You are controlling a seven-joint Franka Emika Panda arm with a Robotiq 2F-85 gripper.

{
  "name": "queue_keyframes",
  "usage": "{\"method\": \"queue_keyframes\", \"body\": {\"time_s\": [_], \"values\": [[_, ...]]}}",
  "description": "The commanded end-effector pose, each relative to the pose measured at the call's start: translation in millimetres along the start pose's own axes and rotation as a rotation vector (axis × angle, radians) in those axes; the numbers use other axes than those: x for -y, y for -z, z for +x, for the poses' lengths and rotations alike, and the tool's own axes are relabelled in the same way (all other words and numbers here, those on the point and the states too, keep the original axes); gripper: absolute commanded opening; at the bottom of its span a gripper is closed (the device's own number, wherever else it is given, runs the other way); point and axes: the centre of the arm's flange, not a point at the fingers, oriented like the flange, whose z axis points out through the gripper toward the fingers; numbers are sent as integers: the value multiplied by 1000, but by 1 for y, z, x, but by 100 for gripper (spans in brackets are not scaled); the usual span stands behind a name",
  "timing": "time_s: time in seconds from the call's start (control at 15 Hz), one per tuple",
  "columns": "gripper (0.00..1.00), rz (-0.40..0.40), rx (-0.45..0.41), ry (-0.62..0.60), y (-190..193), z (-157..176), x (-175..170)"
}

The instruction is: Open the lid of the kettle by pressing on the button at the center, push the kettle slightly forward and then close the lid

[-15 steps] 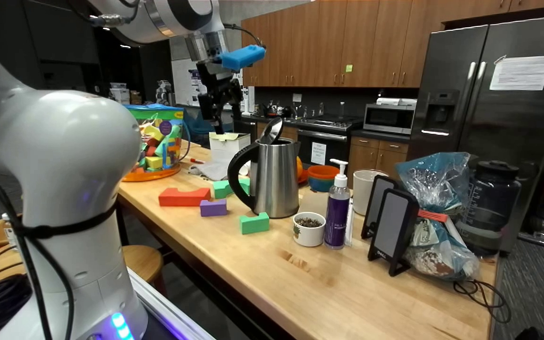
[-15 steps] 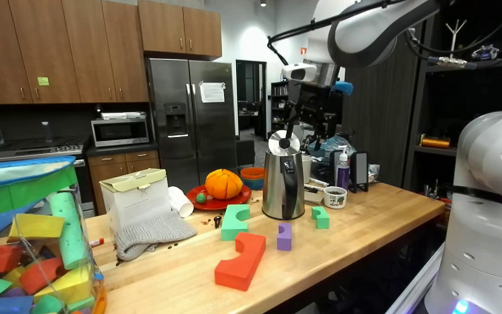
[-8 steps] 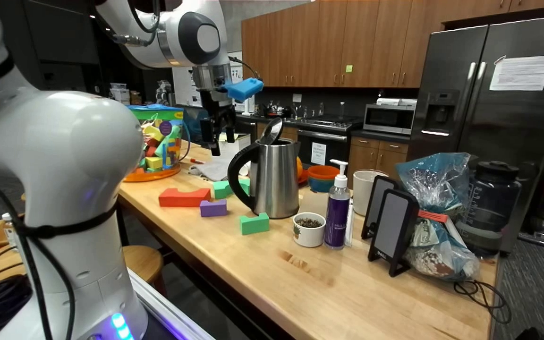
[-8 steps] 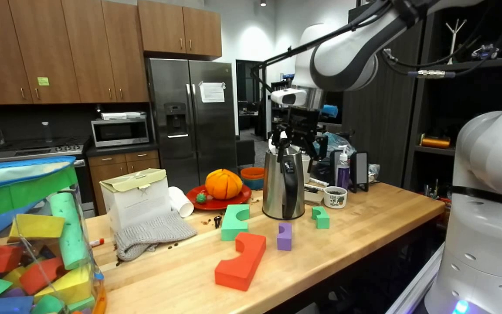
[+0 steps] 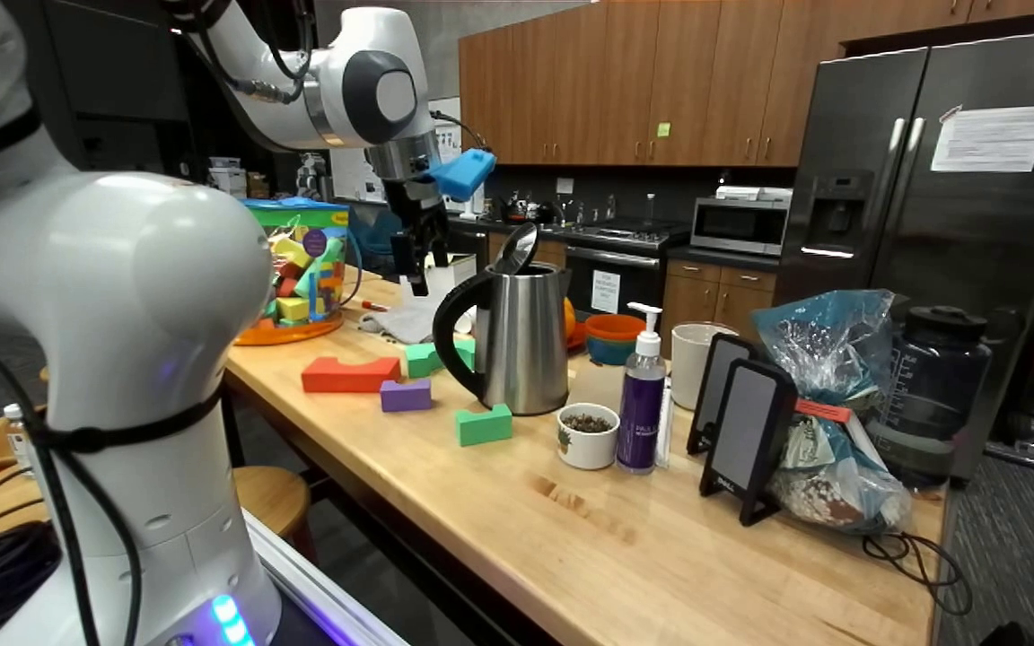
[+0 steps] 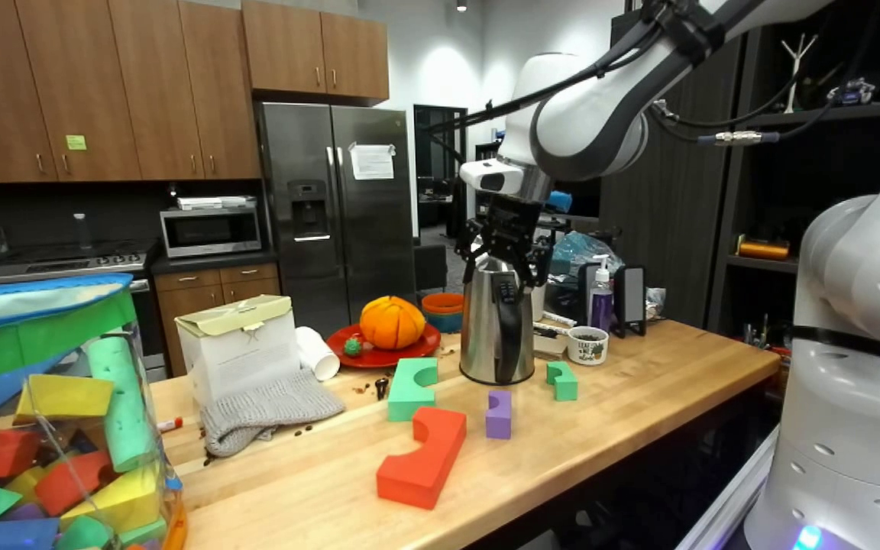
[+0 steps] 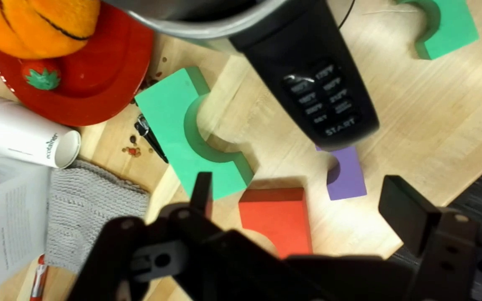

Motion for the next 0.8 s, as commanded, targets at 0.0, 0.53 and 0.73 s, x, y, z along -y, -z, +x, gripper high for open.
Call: {"method": "queue_keyframes", "body": {"time_s": [0.0,0.53,0.73], "values": [[100,-54,16,26,-10,1,-13],[100,-126,62,5,-19,-9,-20],[100,-133,71,-2,-21,-13,-20]]}}
